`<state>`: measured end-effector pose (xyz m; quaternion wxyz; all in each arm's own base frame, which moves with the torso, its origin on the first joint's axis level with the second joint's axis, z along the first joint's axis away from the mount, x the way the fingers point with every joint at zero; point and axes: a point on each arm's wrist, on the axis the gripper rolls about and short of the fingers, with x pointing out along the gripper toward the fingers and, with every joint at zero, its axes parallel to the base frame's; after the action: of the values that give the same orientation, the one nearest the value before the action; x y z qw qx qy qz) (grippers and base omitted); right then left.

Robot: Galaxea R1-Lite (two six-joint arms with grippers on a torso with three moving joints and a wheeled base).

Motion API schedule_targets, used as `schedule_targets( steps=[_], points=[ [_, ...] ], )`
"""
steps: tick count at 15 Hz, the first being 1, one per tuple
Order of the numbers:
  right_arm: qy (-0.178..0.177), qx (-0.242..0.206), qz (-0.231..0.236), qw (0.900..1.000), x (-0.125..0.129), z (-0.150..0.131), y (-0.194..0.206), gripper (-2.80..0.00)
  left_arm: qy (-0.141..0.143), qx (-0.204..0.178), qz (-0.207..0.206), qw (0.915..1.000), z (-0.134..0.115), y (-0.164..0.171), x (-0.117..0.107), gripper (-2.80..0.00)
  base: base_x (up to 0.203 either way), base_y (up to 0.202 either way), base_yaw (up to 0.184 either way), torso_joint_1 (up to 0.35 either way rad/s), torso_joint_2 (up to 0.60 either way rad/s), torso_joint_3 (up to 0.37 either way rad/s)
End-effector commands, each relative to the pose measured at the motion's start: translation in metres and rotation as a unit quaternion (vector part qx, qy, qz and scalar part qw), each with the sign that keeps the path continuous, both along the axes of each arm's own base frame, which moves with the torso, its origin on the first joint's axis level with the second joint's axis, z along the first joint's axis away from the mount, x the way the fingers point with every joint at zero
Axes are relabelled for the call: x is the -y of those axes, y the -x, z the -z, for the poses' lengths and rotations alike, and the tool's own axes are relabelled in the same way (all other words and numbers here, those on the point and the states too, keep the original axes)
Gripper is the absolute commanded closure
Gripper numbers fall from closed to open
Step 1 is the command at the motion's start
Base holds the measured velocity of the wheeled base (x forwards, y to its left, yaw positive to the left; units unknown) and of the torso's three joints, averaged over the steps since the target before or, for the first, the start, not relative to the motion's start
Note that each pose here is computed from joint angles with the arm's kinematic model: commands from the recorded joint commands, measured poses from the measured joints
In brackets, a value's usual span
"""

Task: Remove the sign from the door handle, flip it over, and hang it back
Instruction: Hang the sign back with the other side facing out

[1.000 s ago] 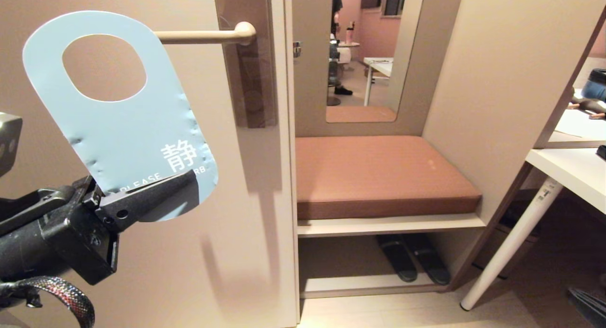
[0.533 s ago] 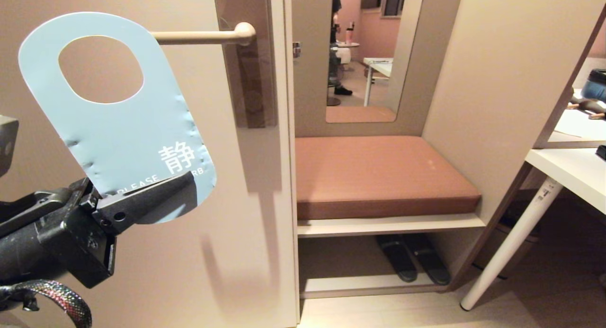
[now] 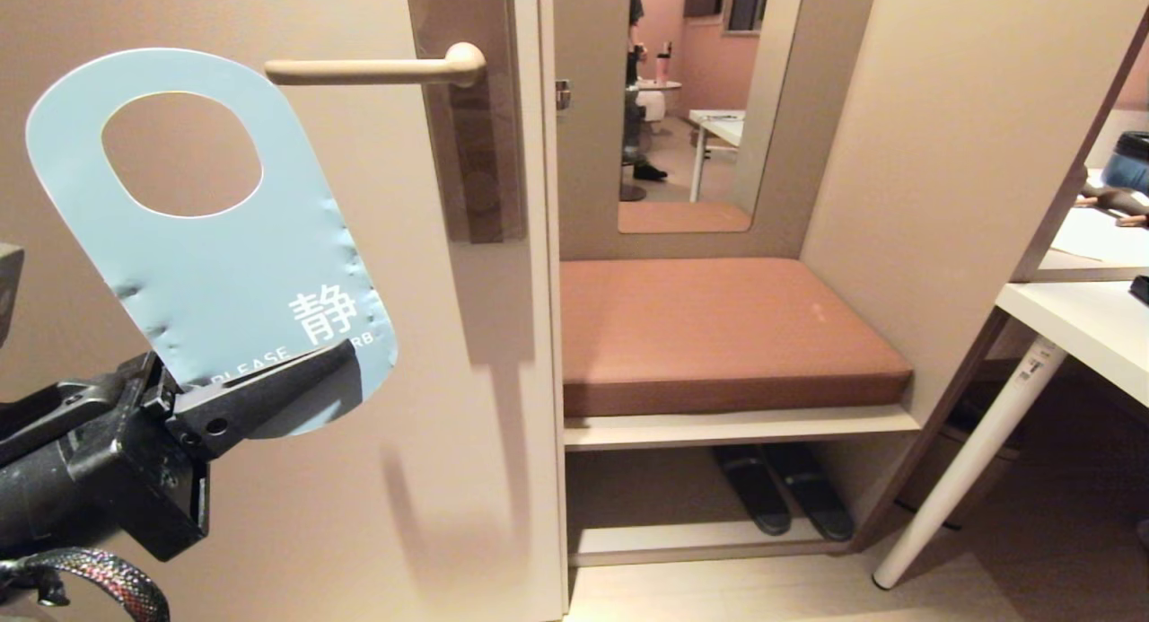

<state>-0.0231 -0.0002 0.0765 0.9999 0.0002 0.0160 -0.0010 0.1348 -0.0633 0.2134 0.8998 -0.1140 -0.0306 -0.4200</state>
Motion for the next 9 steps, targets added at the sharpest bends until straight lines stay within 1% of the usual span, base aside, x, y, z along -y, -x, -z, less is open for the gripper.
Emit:
schedule_targets(
  steps=[1,5,9],
  points=[
    [-0.001,0.006,0.0,1.0,0.0,0.0,0.001,0.0,0.002,0.006,-0.018,0.9998,-0.001,0.002,-0.003,0.0,0.0,0.0,0.0,0.0,0.0,0.0],
    [-0.003,0.006,0.001,1.0,0.0,0.0,0.001,0.0,-0.026,0.026,-0.085,0.9958,0.003,-0.003,-0.013,0.0,0.0,0.0,0.0,0.0,0.0,0.0],
    [-0.004,0.006,0.003,1.0,0.0,0.0,0.001,0.0,-0.033,0.036,-0.147,0.9879,-0.002,-0.011,-0.028,0.0,0.0,0.0,0.0,0.0,0.0,0.0]
  ],
)
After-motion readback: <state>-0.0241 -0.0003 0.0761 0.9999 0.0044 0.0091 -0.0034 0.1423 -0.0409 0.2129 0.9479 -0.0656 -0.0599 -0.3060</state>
